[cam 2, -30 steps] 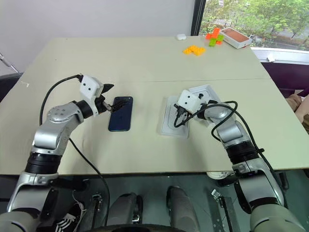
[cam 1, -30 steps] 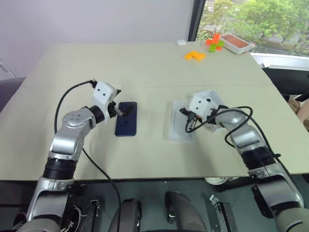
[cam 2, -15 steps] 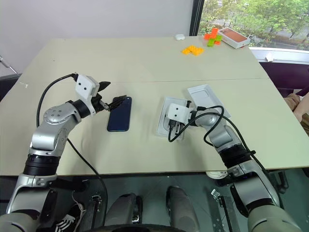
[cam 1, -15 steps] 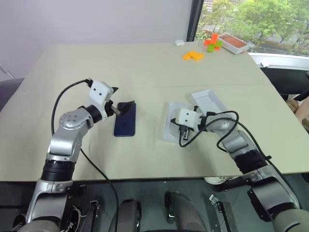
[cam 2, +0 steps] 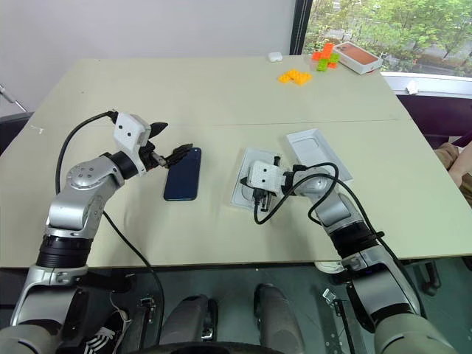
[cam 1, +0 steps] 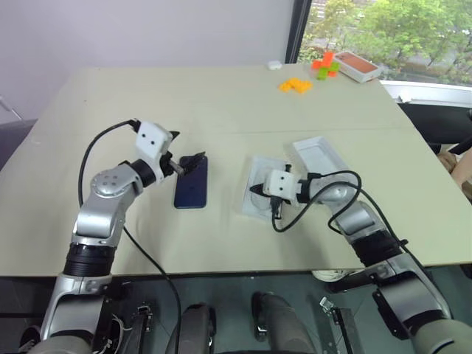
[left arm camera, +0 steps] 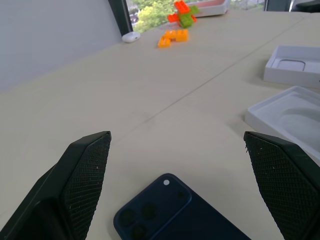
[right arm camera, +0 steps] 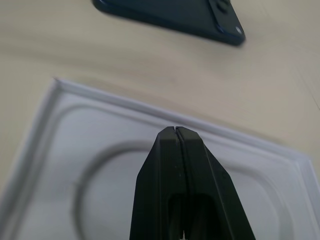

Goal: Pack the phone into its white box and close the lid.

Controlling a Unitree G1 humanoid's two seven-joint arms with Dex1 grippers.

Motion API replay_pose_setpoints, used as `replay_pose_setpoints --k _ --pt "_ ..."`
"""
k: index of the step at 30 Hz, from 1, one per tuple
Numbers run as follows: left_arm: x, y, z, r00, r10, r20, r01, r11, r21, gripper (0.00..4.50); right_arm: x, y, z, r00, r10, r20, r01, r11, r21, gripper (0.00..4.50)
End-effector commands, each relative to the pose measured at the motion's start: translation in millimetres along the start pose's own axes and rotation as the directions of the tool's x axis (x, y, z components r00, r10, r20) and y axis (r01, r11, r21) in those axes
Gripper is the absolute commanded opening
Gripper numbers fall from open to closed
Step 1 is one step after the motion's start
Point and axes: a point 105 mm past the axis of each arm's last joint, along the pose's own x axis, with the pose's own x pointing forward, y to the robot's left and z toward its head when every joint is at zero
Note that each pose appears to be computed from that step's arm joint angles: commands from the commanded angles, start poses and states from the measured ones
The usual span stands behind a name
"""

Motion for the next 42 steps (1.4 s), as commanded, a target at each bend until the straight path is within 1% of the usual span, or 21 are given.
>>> replay_pose_setpoints --k 1,4,8,10,12,14,16,17,19,21,22,23,25,26,29,34,35,36,38,42 --pt "-2.5 7.4 17.9 0.998 0.023 0.061 -0.025 0.999 0.035 4.5 -0.5 -0.1 9.6 0.999 0.022 0.037 -0.02 0.998 -0.053 0.03" --pt "-3.5 8.0 17.4 0.998 0.025 0.058 -0.027 0.999 0.033 4.5 -8.3 -2.3 1.9 0.999 0.04 0.006 -0.04 0.997 -0.059 0.03" --pt "-8.6 12.7 12.8 0.998 0.038 0.042 -0.039 0.999 0.013 4.5 -14.7 -25.7 16.8 0.994 -0.064 0.089 0.061 0.998 0.034 0.03" --pt "-12.9 17.4 9.7 0.998 0.051 0.032 -0.051 0.999 -0.016 4.5 -16.4 -37.8 29.4 0.983 -0.118 0.141 0.109 0.992 0.07 0.03" --pt "-20.8 26.7 8.8 0.997 0.078 0.026 -0.076 0.995 -0.071 4.5 -17.5 -47.1 40.6 0.973 -0.151 0.176 0.137 0.986 0.091 0.03" --pt "-31.6 34.8 0.1 0.995 0.094 -0.037 -0.098 0.981 -0.166 4.5 -15.1 -50.9 47.6 0.97 -0.16 0.184 0.148 0.986 0.077 0.03" --pt "-42.8 35.2 -8.5 0.994 0.053 -0.095 -0.075 0.966 -0.246 4.5 -6.6 -52.8 49.8 0.971 -0.173 0.164 0.169 0.985 0.039 0.03" --pt "-47.7 35.9 -14.1 0.991 0.038 -0.131 -0.078 0.948 -0.31 4.5 -1.5 -52.6 49.2 0.973 -0.179 0.146 0.18 0.984 0.01 0.03" --pt "-56.1 42.9 -22.3 0.979 0.054 -0.196 -0.122 0.928 -0.353 4.5 9.8 -54.8 46.9 0.971 -0.208 0.114 0.213 0.977 -0.026 0.03" --pt "-64.6 46.5 -40.0 0.953 0.034 -0.302 -0.197 0.827 -0.527 4.5 22.2 -54.8 48.4 0.97 -0.223 0.101 0.23 0.971 -0.066 0.03" --pt "-63.8 47.6 -38.5 0.958 0.035 -0.284 -0.195 0.807 -0.558 4.5 28.1 -53.6 52.5 0.969 -0.222 0.112 0.23 0.971 -0.062 0.03" --pt "-63.2 46.7 -37.6 0.962 0.02 -0.272 -0.189 0.766 -0.614 4.5 33.0 -52.1 57.0 0.968 -0.218 0.127 0.227 0.972 -0.06 0.03" --pt "-60.8 44.3 -36.1 0.96 -0.01 -0.279 -0.187 0.717 -0.672 4.5 43.0 -47.8 64.9 0.97 -0.202 0.138 0.215 0.973 -0.085 0.03" --pt "-57.7 40.9 -35.9 0.961 -0.035 -0.276 -0.184 0.663 -0.726 4.5 49.4 -44.3 67.6 0.974 -0.184 0.134 0.199 0.975 -0.104 0.03" --pt "-49.1 30.5 -36.1 0.956 -0.089 -0.281 -0.174 0.599 -0.782 4.5 61.5 -37.0 73.2 0.982 -0.138 0.128 0.154 0.98 -0.123 0.03" --pt "-36.4 17.6 -43.0 0.942 -0.122 -0.311 -0.197 0.549 -0.812 4.5 73.7 -39.8 71.7 0.988 -0.127 0.083 0.136 0.985 -0.109 0.03" --pt "-35.2 17.2 -44.6 0.941 -0.117 -0.319 -0.208 0.544 -0.813 3.97 75.4 -39.5 72.0 0.989 -0.123 0.081 0.131 0.986 -0.107 0.0" --pt "-34.6 16.0 -45.8 0.939 -0.121 -0.322 -0.214 0.529 -0.821 3.64 77.3 -38.4 71.5 0.99 -0.116 0.075 0.124 0.986 -0.113 0.0" --pt "-34.7 15.3 -47.1 0.937 -0.121 -0.328 -0.222 0.517 -0.827 2.75 80.2 -36.8 69.5 0.992 -0.112 0.06 0.119 0.984 -0.131 0.0" --pt "-39.0 16.5 -54.6 0.923 -0.119 -0.366 -0.27 0.476 -0.837 2.75 85.7 -35.6 65.1 0.993 -0.117 0.027 0.12 0.981 -0.149 0.0"
